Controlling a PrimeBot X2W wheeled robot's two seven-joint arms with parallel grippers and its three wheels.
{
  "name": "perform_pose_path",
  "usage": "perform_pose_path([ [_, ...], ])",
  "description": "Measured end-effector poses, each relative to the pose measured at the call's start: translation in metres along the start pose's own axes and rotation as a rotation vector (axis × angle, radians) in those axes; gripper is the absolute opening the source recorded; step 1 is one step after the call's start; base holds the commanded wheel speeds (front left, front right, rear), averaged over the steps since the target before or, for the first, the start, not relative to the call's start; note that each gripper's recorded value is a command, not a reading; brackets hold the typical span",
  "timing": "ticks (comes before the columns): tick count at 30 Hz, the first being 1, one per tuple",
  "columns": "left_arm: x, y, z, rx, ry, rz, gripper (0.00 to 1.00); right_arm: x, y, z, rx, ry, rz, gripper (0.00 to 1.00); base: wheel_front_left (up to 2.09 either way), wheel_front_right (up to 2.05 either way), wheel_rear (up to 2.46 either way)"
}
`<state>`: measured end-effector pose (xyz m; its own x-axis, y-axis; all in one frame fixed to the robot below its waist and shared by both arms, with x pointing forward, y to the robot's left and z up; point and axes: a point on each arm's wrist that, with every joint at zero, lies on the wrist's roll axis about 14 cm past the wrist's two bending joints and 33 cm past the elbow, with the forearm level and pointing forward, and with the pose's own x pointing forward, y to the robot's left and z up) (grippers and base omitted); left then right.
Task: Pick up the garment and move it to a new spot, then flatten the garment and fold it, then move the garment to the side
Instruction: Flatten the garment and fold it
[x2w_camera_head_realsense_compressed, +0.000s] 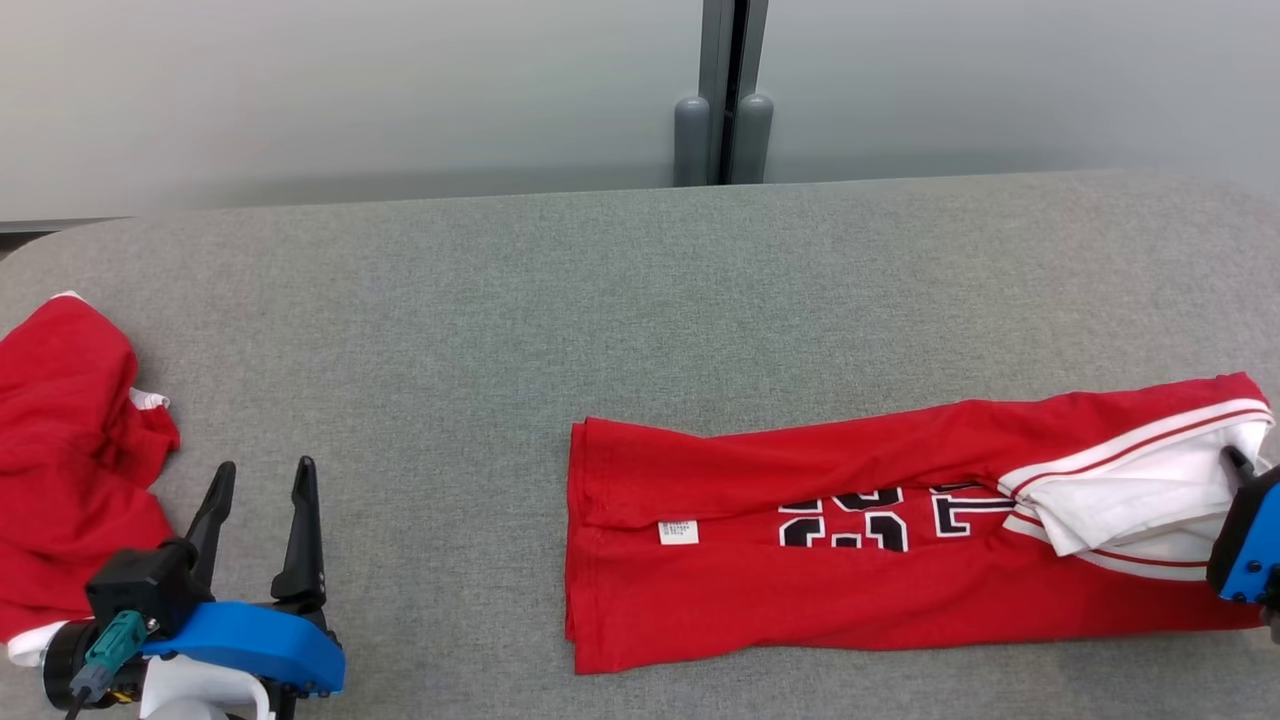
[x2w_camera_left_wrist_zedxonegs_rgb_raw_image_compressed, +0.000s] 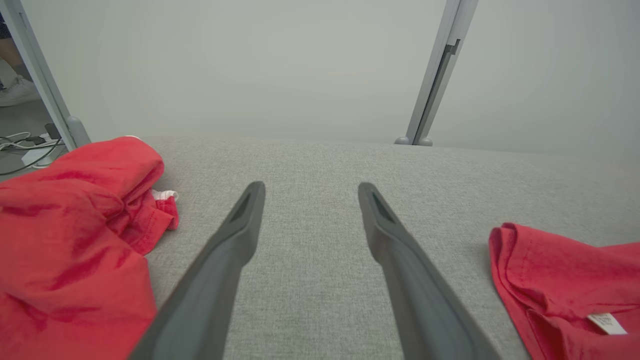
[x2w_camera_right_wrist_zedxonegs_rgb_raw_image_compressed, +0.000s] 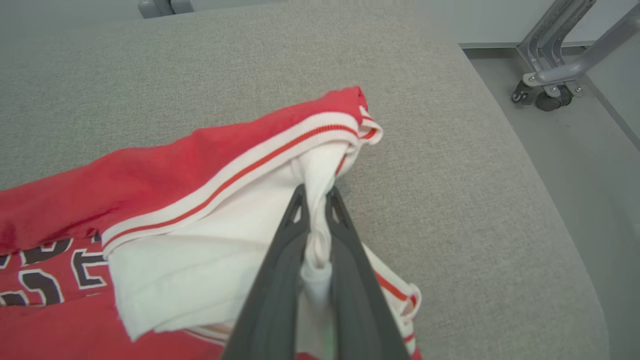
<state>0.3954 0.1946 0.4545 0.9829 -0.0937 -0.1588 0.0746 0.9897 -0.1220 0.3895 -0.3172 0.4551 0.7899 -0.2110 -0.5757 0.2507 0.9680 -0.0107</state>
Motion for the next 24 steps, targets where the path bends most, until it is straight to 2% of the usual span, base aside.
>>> perform_pose_path([
  [3, -0.002, 0.000, 0.002, 0.001, -0.005, 0.000, 1.00, -0.005, 0.012, 0.005, -0.012, -0.012, 0.025, 0.00, 0.00, 0.00, 0.00],
  [7, -0.005, 0.001, 0.004, 0.000, -0.010, 0.005, 1.00, -0.014, 0.051, 0.000, -0.043, -0.003, 0.114, 0.00, 0.00, 0.00, 0.00],
  [18, -0.006, 0.007, 0.005, 0.008, -0.008, 0.017, 1.00, -0.041, 0.207, -0.013, -0.201, 0.008, 0.524, 0.00, 0.00, 0.00, 0.00],
  [24, -0.006, 0.009, 0.006, 0.009, -0.008, 0.022, 1.00, -0.046, 0.265, -0.031, -0.263, 0.050, 0.689, 0.00, 0.00, 0.00, 0.00],
])
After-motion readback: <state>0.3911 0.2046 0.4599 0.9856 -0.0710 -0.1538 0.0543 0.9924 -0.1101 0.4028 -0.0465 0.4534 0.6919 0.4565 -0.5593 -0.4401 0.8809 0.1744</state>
